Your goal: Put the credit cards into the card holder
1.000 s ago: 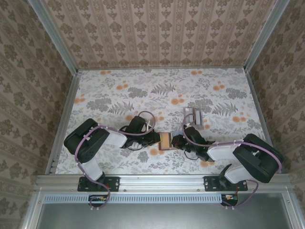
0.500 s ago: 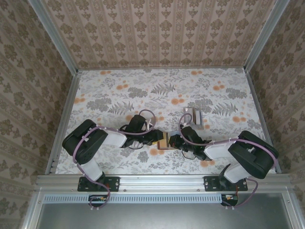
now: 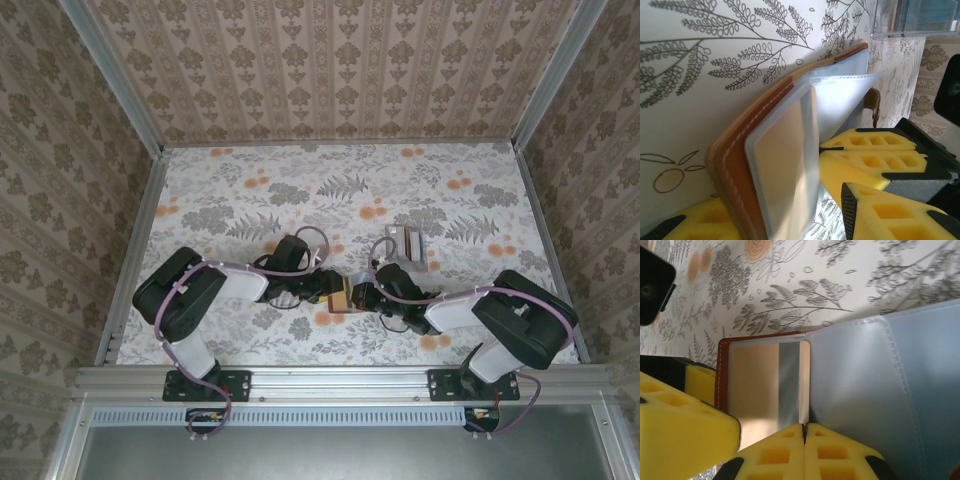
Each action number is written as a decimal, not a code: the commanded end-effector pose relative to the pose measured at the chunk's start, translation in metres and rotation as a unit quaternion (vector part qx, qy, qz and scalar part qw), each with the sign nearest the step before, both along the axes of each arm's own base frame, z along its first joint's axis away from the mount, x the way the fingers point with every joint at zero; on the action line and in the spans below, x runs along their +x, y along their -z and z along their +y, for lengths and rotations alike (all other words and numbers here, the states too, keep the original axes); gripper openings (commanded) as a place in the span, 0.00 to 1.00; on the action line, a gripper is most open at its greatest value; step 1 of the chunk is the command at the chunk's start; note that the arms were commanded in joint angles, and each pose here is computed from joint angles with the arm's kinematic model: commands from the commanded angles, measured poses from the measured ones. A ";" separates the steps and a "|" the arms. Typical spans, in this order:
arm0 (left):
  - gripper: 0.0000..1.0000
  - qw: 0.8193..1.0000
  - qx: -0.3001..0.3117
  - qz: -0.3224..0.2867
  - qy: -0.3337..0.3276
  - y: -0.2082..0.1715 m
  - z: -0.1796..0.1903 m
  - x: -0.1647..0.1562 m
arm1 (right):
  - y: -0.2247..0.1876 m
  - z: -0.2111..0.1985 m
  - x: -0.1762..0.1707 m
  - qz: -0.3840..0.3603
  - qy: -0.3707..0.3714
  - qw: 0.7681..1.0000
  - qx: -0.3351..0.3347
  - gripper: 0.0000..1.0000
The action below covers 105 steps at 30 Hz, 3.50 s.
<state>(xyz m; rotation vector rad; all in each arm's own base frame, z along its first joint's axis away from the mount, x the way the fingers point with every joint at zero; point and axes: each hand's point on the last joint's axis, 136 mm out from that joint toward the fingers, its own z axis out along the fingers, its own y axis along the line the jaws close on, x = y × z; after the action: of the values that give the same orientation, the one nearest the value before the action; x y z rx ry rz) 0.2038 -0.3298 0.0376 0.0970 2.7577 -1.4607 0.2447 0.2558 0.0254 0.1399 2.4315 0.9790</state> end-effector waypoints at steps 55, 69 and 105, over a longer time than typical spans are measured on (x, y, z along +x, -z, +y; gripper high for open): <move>0.14 0.997 0.078 -0.026 -0.005 0.012 0.055 -0.007 | -0.013 -0.047 -0.044 0.037 -0.043 0.987 -0.149 0.42; 0.14 0.996 0.085 -0.025 -0.001 0.015 0.052 -0.009 | -0.018 -0.026 -0.041 0.018 -0.085 0.989 -0.118 0.41; 0.10 0.996 0.089 -0.017 0.001 0.021 0.049 -0.014 | -0.012 -0.029 -0.031 0.015 -0.060 0.992 -0.113 0.28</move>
<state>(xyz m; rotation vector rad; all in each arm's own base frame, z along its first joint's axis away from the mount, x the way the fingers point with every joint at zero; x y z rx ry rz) 0.1956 -0.2863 0.0282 0.1446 2.8069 -1.2543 0.2100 0.2207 0.0347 -0.0769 2.6008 0.7026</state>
